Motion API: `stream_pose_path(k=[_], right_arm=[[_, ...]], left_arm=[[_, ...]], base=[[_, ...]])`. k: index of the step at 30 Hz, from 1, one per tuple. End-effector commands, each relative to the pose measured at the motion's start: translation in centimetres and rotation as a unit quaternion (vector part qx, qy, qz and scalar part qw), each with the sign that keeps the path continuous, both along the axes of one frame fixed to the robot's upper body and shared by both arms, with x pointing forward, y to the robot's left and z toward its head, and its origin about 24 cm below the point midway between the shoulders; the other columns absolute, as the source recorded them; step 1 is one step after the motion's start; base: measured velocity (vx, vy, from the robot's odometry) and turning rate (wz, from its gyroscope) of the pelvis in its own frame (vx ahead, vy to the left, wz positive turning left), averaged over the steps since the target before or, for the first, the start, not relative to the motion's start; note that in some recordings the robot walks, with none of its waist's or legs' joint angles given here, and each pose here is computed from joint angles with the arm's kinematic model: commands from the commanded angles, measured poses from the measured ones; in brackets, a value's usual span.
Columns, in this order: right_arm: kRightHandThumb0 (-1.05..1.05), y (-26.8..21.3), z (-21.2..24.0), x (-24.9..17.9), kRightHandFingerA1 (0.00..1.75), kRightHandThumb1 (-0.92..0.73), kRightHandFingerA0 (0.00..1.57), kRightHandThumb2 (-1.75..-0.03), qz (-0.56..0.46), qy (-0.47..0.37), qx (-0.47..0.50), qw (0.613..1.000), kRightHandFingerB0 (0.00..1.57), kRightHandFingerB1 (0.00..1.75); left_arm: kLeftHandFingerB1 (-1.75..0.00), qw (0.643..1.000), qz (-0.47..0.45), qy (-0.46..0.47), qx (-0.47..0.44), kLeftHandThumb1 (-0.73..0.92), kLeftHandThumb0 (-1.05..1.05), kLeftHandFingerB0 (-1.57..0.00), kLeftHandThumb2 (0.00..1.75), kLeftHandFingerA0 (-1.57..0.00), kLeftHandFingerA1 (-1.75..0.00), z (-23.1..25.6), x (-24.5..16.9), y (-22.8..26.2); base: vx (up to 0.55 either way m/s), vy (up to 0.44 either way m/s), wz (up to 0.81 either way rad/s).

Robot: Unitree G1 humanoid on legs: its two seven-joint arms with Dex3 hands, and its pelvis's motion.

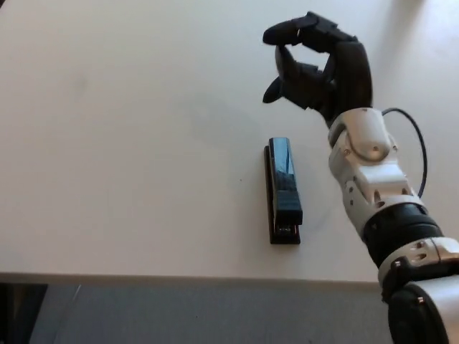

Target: The robot uses its right hand to press on the stapler that is in the middle of the desk

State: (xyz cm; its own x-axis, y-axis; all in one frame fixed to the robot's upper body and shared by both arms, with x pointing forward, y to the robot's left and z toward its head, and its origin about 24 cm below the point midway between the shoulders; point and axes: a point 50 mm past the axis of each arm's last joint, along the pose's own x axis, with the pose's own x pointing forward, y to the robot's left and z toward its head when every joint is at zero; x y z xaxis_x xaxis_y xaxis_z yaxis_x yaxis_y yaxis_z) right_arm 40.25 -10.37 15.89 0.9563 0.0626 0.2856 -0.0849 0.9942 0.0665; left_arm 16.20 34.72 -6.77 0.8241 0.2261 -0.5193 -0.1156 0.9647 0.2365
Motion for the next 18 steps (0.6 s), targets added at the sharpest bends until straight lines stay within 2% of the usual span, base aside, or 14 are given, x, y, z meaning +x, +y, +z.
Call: stream_pose_path(k=[1, 2, 3, 4, 6, 7, 8, 9, 10, 12, 13, 17, 18], right_arm=[[-0.16, -3.9, 3.2, 0.6, 1.28, -0.78, 1.22, -0.69, -0.022, -0.028, 0.017, 0.999, 0.74, 1.14], [-0.15, -5.0, 3.7, 0.7, 1.15, -0.79, 1.26, -0.67, -0.033, -0.023, 0.025, 0.999, 0.78, 1.02], [-0.13, -6.3, 4.4, 0.6, 1.18, -0.77, 1.27, -0.75, -0.043, -0.031, 0.024, 0.998, 0.78, 1.02], [-0.12, -7.2, 4.8, 0.5, 1.26, -0.8, 1.25, -0.73, -0.046, -0.037, 0.027, 0.998, 0.74, 1.08], [-0.1, -9.1, 6.0, 0.0, 1.28, -0.75, 1.23, -0.82, -0.064, -0.063, 0.017, 0.996, 0.75, 1.1], [-0.1, -9.8, 6.5, -0.3, 1.34, -0.75, 1.22, -0.83, -0.071, -0.072, 0.011, 0.995, 0.71, 1.14], [-0.1, -11.0, 7.4, -0.8, 1.34, -0.74, 1.21, -0.84, -0.082, -0.085, 0.009, 0.993, 0.7, 1.15], [-0.07, -12.1, 8.0, -1.2, 1.35, -0.7, 1.18, -0.94, -0.098, -0.086, 0.009, 0.991, 0.75, 1.14], [-0.06, -13.4, 8.7, -1.7, 1.37, -0.69, 1.17, -0.94, -0.111, -0.09, 0.007, 0.99, 0.72, 1.2], [-0.05, -14.7, 9.1, -2.1, 1.36, -0.69, 1.19, -0.94, -0.119, -0.094, 0.01, 0.988, 0.73, 1.18], [-0.02, -16.5, 9.5, -2.8, 1.31, -0.66, 1.23, -1.0, -0.126, -0.103, 0.019, 0.987, 0.75, 1.16], [0.06, -21.2, 10.1, -4.5, 1.38, -0.63, 1.17, -1.07, -0.149, -0.112, 0.017, 0.982, 0.74, 1.2], [0.06, -22.6, 10.1, -5.3, 1.36, -0.63, 1.16, -1.06, -0.167, -0.116, 0.014, 0.979, 0.74, 1.23]], left_arm=[[-0.19, 1.0, 0.012, -0.004, 0.008, 0.87, -0.63, 0.0, 1.06, 0.0, -0.26, 0.6, -0.1, 1.1], [-0.19, 1.0, 0.012, -0.002, 0.008, 0.88, -0.63, 0.0, 1.06, 0.0, -0.25, 0.6, -0.2, 1.1], [-0.2, 1.0, 0.011, -0.001, 0.011, 0.88, -0.63, 0.0, 1.07, 0.0, -0.26, 0.7, -0.2, 1.2], [-0.2, 1.0, 0.013, 0.001, 0.011, 0.88, -0.63, 0.0, 1.07, 0.0, -0.26, 0.7, -0.2, 1.3], [-0.19, 1.0, 0.017, 0.001, 0.008, 0.88, -0.63, 0.0, 1.06, 0.0, -0.26, 0.7, -0.5, 1.4], [-0.2, 1.0, 0.017, 0.0, 0.007, 0.87, -0.63, 0.0, 1.05, 0.0, -0.26, 0.7, -0.5, 1.4], [-0.19, 1.0, 0.02, -0.004, 0.002, 0.86, -0.63, 0.0, 1.04, 0.0, -0.24, 0.7, -0.5, 1.4], [-0.2, 1.0, 0.02, -0.004, 0.006, 0.86, -0.63, 0.0, 1.05, 0.0, -0.26, 0.8, -0.4, 1.5], [-0.2, 1.0, 0.017, 0.0, 0.012, 0.87, -0.63, 0.0, 1.06, 0.0, -0.25, 0.8, -0.5, 1.5], [-0.2, 1.0, 0.017, 0.001, 0.014, 0.87, -0.63, 0.0, 1.06, 0.0, -0.26, 0.8, -0.5, 1.6], [-0.2, 1.0, 0.019, -0.002, 0.01, 0.87, -0.63, 0.0, 1.05, 0.0, -0.25, 0.8, -0.5, 1.6], [-0.2, 1.0, 0.02, 0.001, 0.017, 0.87, -0.62, 0.0, 1.06, 0.0, -0.26, 0.8, -0.6, 1.7], [-0.21, 1.0, 0.024, 0.0, 0.018, 0.86, -0.62, 0.0, 1.05, 0.0, -0.26, 0.9, -0.7, 1.8]], base=[[0.0, 0.0, 0.0], [0.0, 0.0, 0.0], [0.0, 0.0, 0.0], [0.0, 0.0, 0.0], [0.0, 0.0, 0.0], [0.0, 0.0, 0.0], [0.0, 0.0, 0.0], [0.0, 0.0, 0.0], [0.0, 0.0, 0.0], [0.0, 0.0, 0.0], [0.0, 0.0, 0.0], [0.0, 0.0, 0.0], [0.0, 0.0, 0.0]])
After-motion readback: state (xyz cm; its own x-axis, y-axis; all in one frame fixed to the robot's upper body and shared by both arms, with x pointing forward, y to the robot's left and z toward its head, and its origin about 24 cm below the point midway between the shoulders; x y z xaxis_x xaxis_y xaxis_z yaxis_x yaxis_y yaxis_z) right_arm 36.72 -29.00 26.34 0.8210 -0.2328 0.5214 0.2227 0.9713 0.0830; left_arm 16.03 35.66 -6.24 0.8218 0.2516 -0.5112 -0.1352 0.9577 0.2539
